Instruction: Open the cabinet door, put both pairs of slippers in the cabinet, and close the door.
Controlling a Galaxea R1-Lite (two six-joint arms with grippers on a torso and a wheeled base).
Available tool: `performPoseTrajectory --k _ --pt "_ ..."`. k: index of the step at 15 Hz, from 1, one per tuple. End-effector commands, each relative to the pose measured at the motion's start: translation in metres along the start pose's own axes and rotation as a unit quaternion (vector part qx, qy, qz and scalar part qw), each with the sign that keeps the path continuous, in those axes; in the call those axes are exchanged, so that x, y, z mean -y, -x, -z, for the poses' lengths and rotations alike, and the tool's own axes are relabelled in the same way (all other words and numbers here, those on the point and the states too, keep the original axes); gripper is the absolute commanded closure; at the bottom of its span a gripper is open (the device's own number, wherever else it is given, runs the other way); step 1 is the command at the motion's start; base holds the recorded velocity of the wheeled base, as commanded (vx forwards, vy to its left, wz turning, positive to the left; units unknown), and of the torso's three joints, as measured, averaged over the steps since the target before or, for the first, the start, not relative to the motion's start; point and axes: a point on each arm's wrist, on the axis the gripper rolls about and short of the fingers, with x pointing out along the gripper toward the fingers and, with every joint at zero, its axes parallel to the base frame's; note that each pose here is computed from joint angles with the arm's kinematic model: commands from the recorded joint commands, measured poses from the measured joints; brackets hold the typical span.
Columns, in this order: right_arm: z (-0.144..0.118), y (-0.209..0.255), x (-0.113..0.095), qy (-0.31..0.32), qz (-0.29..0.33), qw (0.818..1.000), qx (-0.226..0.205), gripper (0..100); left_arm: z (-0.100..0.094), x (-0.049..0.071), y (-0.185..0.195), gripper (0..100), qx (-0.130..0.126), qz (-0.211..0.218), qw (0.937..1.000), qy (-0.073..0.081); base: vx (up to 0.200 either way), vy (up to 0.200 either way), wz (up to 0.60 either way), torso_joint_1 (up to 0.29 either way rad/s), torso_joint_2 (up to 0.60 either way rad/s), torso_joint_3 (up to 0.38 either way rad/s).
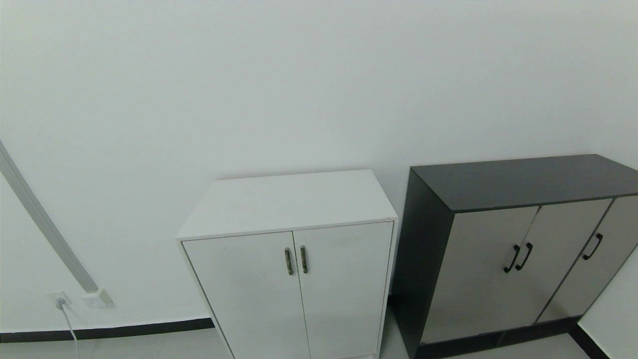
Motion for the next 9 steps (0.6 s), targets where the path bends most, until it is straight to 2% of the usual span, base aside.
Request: performPoseTrajectory --k 1,9 --pt "0.0001 -0.0002 0.0000 0.001 0.000 1.000 -0.002 100 0.0000 0.0000 0.0000 100 0.000 0.000 1.0000 0.000 0.000 0.000 0.00 0.000 0.00 0.000" --pt "0.0002 -0.0002 0.0000 0.005 -0.001 1.000 -0.003 100 0.0000 0.0000 0.0000 100 0.000 0.000 1.0000 0.000 0.000 0.000 0.00 0.000 0.00 0.000"
